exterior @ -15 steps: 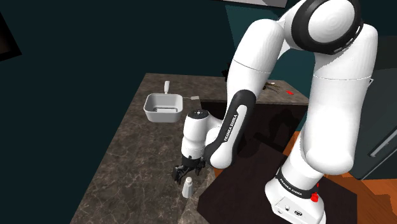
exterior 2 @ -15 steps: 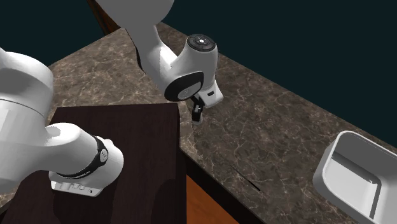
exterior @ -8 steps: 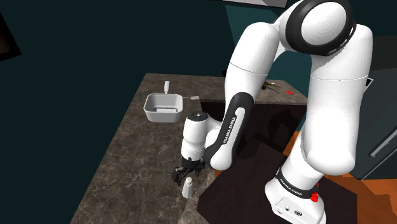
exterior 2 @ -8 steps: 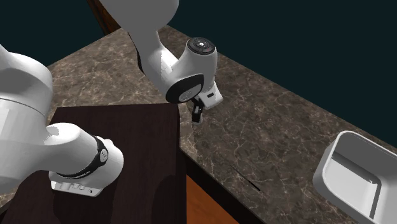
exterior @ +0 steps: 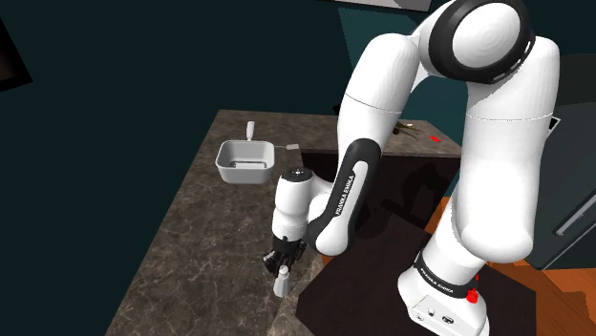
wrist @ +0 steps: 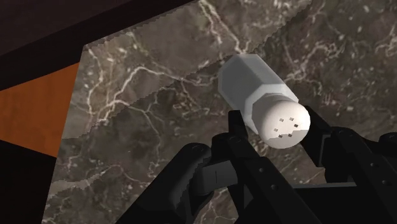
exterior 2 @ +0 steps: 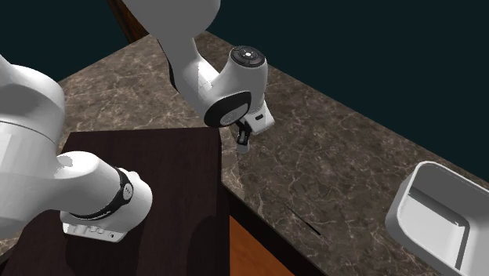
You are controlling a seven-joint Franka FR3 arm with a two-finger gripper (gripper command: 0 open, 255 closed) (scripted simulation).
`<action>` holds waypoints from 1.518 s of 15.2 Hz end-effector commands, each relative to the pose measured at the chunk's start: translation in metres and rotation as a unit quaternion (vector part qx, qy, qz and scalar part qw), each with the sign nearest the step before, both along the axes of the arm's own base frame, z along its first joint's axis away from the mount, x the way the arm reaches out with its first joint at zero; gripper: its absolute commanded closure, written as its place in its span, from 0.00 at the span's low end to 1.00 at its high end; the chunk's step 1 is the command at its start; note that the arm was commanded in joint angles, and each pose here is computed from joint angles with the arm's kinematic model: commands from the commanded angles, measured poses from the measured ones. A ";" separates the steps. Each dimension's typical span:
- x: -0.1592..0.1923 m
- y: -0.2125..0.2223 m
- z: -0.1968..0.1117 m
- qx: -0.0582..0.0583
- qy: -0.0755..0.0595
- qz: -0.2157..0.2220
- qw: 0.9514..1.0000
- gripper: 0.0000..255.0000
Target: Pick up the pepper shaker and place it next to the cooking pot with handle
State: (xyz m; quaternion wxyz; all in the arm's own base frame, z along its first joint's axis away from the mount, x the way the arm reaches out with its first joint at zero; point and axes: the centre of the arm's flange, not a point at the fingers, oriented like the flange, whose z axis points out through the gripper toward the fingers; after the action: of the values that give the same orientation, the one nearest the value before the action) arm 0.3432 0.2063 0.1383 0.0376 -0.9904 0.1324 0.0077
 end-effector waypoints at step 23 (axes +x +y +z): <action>0.000 0.000 0.105 0.000 0.000 0.000 1.000 1.00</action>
State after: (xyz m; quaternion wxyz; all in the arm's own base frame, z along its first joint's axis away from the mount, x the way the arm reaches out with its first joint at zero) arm 0.3435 0.2060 0.2387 0.0376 -0.9905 0.1324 0.0072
